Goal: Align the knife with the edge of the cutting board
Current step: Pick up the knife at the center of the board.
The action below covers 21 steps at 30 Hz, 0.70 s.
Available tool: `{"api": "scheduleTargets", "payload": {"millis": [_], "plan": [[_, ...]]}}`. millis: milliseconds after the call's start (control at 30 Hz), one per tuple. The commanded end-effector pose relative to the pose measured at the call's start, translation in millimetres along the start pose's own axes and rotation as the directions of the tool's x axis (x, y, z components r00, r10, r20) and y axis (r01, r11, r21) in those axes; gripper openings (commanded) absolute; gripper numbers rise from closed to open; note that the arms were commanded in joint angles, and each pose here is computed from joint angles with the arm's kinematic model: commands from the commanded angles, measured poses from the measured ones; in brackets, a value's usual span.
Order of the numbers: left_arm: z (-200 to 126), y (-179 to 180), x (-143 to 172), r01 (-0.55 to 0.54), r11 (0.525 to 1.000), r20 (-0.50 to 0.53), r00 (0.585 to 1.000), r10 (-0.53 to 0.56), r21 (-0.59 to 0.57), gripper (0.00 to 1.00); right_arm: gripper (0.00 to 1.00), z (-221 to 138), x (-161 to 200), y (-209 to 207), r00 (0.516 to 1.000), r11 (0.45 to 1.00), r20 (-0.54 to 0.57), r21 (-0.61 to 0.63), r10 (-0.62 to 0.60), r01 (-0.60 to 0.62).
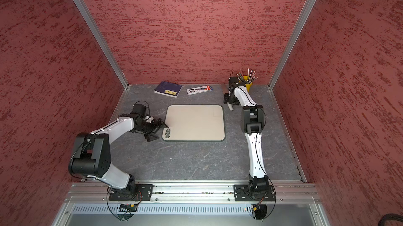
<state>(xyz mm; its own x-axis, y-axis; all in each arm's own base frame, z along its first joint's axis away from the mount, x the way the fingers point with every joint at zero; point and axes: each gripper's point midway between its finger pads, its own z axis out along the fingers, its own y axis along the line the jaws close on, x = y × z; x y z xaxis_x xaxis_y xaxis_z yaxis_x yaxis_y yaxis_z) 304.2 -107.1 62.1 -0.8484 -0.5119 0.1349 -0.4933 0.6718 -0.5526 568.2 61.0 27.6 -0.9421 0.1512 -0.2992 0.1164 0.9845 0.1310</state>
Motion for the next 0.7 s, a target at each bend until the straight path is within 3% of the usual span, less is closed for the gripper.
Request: {"api": "scheduleTargets", "payload": {"millis": [0,433,667], "plan": [[-4.9,-3.8,0.0,-0.029,1.0,0.011,1.0,0.029,-0.008,0.93,0.58,14.9,7.7,-2.9,0.999,1.0,-0.044,0.002,0.008,-0.008],[2.1,-6.8,-0.9,-0.03,0.999,0.008,1.0,0.03,-0.02,0.93,0.46,20.7,13.7,-0.2,0.997,0.999,-0.068,-0.012,-0.031,0.03],[4.7,-9.8,-2.7,-0.033,0.999,0.002,0.999,0.033,-0.021,0.93,0.33,17.1,14.7,2.7,0.997,0.999,-0.073,-0.026,-0.026,0.024]]}}
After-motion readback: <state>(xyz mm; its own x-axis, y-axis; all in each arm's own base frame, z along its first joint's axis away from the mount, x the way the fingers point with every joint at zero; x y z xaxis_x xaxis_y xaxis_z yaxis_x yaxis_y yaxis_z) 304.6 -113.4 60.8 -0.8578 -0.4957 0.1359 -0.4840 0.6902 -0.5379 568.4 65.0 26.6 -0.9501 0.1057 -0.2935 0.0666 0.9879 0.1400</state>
